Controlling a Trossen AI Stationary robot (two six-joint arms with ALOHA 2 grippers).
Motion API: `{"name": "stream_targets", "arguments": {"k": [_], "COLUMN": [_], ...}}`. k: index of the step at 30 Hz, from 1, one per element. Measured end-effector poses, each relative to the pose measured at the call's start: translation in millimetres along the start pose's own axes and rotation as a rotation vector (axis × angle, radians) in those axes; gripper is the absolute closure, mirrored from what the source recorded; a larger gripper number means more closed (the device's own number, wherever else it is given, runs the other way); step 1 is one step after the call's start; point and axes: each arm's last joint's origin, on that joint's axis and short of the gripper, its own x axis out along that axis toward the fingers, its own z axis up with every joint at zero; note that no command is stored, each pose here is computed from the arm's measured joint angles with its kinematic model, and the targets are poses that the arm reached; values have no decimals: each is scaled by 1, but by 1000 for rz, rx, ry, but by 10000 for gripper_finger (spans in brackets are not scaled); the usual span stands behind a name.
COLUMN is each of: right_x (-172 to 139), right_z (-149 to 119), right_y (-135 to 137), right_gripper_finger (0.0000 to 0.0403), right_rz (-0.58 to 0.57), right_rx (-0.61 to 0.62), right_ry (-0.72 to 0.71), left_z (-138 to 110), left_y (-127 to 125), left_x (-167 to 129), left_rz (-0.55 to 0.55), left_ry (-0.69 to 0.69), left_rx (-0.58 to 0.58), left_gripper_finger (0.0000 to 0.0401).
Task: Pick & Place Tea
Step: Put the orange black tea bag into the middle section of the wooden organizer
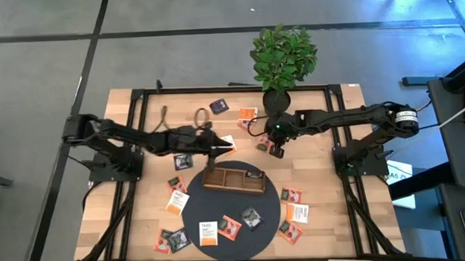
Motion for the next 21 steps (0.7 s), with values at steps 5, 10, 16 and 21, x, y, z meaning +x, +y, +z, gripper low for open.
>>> {"name": "stream_targets", "arguments": {"k": [5, 10, 16, 21], "right_x": [0, 0, 0, -1], "right_z": [0, -2, -6, -6], "right_y": [0, -1, -5, -8], "right_gripper_finger": [402, 399, 372, 350], "right_rz": [0, -23, -149, -265], "right_rx": [0, -2, 5, 23], "right_ry": [3, 24, 47, 35], "left_z": [11, 24, 24, 13], "left_y": [6, 12, 17, 27], "left_x": [47, 71, 82, 89], "left_rz": [-45, -51, -28, -4], "left_ry": [111, 139, 147, 172], "left_rx": [79, 175, 151, 113], "left_gripper_finger": [326, 326, 326, 326]}}
